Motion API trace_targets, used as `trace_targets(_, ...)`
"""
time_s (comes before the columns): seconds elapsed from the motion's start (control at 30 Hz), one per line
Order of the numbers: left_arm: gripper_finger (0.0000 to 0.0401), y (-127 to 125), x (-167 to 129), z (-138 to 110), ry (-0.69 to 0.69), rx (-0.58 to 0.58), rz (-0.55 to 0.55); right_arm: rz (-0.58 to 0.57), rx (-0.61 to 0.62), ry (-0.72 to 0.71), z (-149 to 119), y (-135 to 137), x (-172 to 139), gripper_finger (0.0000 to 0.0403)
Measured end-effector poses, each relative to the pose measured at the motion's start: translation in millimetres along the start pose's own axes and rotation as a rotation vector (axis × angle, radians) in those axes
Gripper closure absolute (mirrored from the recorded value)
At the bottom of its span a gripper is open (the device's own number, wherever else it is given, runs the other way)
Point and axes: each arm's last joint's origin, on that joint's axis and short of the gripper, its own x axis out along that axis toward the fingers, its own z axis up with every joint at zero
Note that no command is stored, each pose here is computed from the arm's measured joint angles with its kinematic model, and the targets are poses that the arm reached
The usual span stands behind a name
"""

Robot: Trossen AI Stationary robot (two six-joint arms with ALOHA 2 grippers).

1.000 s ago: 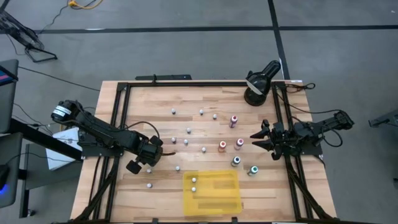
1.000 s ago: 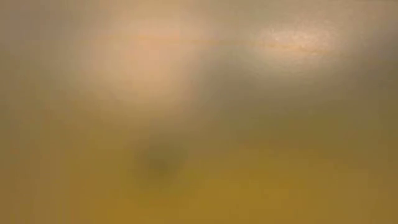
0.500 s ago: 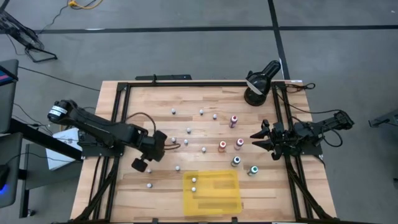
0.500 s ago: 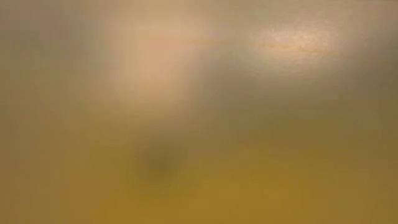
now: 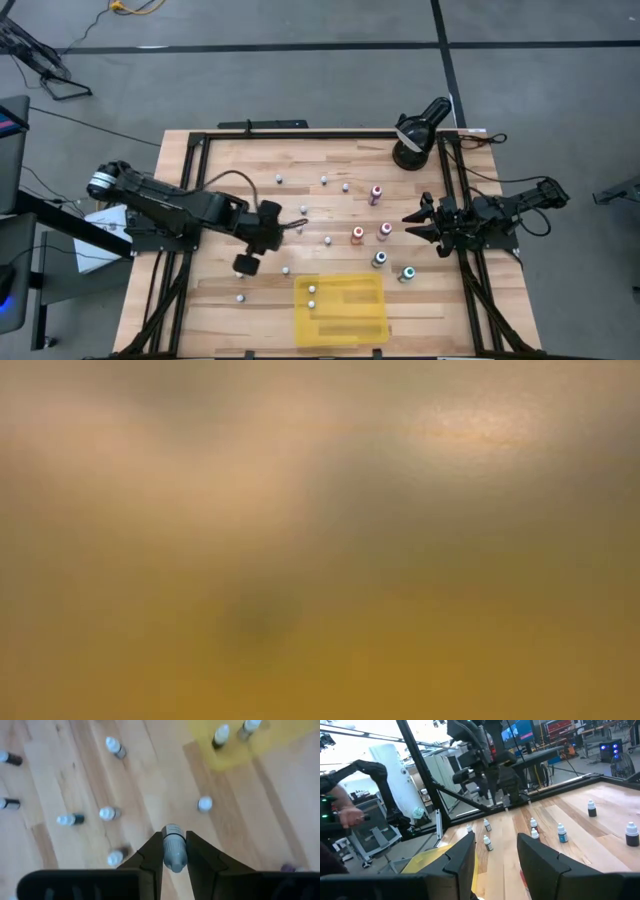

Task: Pick & Place food coloring
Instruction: Put the small purple food coloring bottle in the yellow bin

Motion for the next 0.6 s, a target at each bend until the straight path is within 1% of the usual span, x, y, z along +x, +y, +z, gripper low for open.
trace_targets(0.33, 0.0344, -11.1, 27.3, 79.3, 0.014, 0.049, -0.025, 0.000, 0.000, -0.001, 0.1, 0.0, 0.0, 0.0264)
trace_targets(0.6, 0.0344, -29.4, 47.5, 125.7, 0.023, 0.082, -0.052, 0.000, 0.000, 0.000, 0.0, 0.0, 0.0, 0.0265)
